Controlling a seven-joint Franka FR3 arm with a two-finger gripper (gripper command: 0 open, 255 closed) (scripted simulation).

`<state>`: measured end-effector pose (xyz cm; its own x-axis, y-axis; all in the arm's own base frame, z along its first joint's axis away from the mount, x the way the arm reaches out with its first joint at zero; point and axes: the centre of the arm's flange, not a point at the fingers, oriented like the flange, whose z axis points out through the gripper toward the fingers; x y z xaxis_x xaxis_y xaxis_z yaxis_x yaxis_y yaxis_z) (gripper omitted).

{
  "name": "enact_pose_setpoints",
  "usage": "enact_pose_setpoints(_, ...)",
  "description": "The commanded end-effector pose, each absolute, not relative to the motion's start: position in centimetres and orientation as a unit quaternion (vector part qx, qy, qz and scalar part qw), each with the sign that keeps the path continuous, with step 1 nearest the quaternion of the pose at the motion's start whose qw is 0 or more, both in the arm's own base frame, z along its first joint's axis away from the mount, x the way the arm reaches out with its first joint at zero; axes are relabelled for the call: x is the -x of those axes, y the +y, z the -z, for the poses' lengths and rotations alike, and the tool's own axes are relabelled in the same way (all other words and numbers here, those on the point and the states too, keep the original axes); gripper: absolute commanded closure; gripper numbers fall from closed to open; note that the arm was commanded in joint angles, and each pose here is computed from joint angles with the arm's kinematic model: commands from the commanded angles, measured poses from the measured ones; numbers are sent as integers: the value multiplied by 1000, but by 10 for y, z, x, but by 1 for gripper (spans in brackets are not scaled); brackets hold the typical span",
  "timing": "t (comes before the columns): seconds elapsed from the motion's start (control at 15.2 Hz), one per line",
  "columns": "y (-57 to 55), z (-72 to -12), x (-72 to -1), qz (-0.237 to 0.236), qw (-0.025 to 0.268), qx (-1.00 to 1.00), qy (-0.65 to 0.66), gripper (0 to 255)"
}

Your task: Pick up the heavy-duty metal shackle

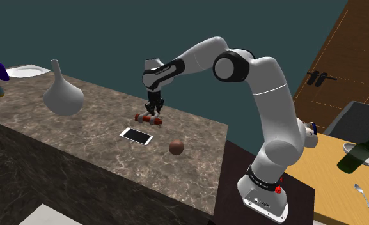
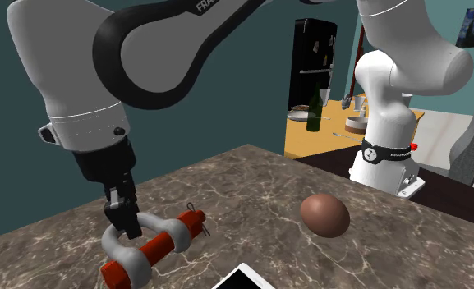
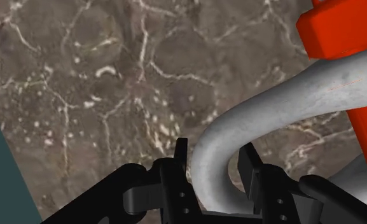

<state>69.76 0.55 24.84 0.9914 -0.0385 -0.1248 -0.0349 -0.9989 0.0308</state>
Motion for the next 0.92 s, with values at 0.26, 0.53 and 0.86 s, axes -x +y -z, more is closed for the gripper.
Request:
enact_pose_setpoints(0.26,5,-276,-697,64,14,-998,-18,255)
enact_pose_setpoints(0.53,5,-298,-697,64,14,-998,-18,255)
enact_pose_setpoints(0.86,5,-324,-697,64,14,-998,-18,255)
